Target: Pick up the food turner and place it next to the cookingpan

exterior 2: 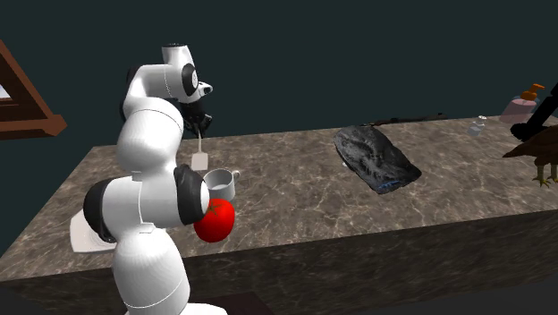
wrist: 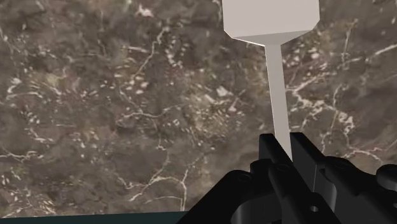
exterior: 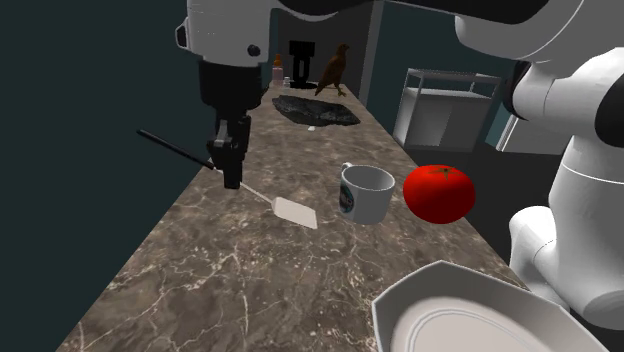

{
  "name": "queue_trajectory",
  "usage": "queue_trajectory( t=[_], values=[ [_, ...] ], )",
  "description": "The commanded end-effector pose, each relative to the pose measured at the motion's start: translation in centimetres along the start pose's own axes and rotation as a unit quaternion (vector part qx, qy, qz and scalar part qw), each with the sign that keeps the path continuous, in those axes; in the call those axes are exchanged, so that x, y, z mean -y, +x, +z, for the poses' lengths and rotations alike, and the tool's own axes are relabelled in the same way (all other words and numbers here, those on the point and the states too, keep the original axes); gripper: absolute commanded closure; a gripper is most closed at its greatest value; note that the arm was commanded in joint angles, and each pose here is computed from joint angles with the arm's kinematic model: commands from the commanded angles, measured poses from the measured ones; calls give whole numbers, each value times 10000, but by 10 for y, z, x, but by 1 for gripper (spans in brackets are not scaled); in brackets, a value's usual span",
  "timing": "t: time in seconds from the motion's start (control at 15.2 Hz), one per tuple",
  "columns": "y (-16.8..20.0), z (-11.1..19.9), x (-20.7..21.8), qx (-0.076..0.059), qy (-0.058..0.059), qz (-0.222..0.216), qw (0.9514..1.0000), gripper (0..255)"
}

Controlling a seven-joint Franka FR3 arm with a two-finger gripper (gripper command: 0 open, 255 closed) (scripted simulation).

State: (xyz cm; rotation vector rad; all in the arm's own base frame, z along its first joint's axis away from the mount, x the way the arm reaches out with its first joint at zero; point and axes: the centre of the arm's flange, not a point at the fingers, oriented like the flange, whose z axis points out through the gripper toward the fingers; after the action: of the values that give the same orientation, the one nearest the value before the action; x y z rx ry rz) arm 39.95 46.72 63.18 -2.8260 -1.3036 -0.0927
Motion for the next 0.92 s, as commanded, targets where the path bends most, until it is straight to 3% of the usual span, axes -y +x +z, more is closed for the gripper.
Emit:
queue_trajectory(
  t=[0.0, 0.86],
  values=[
    [0, 10, 0, -3, 0, 2, 10000, 255],
    [-4, 78, 0, -3, 0, 2, 10000, 255]
  ],
)
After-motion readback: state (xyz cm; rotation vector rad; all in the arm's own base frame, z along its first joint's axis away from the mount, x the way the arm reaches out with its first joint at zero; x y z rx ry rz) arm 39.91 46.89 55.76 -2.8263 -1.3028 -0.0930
